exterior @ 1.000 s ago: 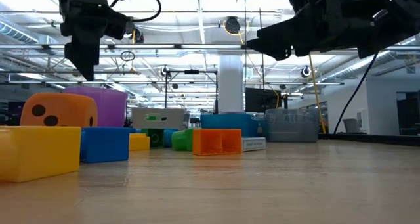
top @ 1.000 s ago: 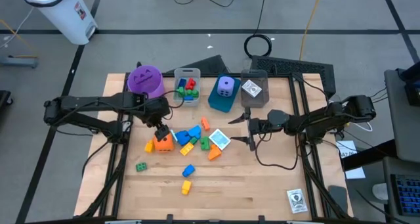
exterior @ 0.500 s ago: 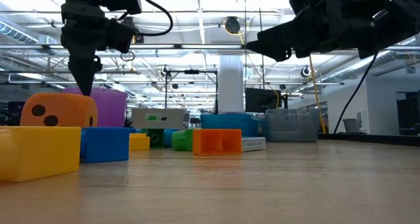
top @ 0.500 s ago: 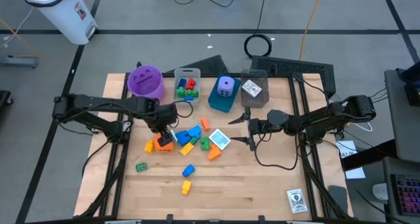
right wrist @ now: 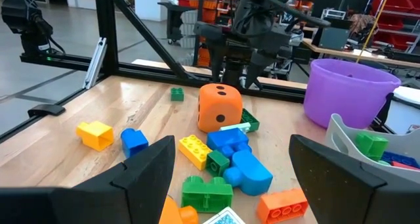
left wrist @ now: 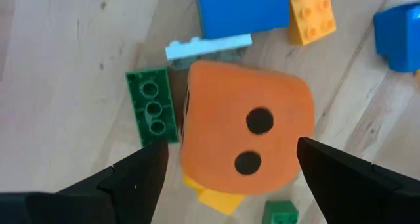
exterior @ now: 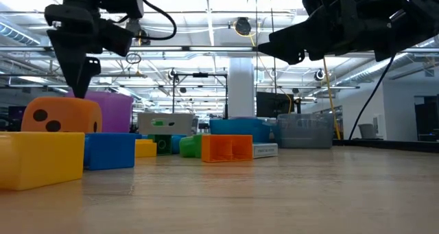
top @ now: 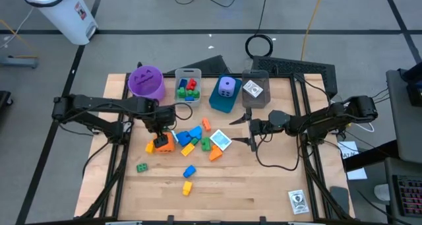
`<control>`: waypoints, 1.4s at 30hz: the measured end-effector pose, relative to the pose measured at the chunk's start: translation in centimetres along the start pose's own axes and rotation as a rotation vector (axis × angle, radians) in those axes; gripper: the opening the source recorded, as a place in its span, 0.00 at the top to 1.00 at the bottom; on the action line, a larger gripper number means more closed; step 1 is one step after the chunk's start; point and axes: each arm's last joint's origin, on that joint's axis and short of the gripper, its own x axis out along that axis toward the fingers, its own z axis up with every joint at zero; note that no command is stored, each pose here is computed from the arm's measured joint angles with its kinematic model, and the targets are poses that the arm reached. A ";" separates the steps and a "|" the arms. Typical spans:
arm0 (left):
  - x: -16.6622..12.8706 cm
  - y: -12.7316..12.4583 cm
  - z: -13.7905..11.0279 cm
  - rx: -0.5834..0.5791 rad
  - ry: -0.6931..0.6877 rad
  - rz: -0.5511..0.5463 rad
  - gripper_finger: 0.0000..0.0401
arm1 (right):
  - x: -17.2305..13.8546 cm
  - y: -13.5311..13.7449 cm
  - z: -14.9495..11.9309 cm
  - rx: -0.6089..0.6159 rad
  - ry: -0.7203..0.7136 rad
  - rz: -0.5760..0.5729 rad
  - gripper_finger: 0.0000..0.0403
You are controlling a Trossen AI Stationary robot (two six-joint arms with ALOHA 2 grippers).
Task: Pick & Place Toys
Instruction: Put the orange dice into the blue bin
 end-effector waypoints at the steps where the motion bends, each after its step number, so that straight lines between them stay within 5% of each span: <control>1: 0.0 -0.1 -0.1 0.002 0.008 0.002 0.13 | 0.0 0.0 0.0 0.001 0.000 0.000 0.29; 10: 0.3 -1.2 -0.5 0.021 0.004 0.046 0.01 | 0.0 -0.2 0.0 -0.002 0.009 -0.065 0.29; 20: 0.4 -1.9 -0.5 0.025 -0.042 0.079 0.01 | 0.0 -0.2 -0.1 -0.002 0.013 -0.073 0.29; 28: 0.4 -1.8 -0.5 -0.105 -0.047 0.091 0.03 | 0.0 -0.2 -0.2 -0.001 0.023 -0.072 0.29; 36: 0.4 -1.6 -0.4 -0.018 -0.077 0.159 0.03 | 0.0 -0.2 -0.2 0.000 0.024 -0.072 0.29; 42: 0.4 -2.3 0.0 0.011 -0.132 0.115 0.03 | 0.0 -0.2 -0.2 -0.001 0.023 -0.071 0.29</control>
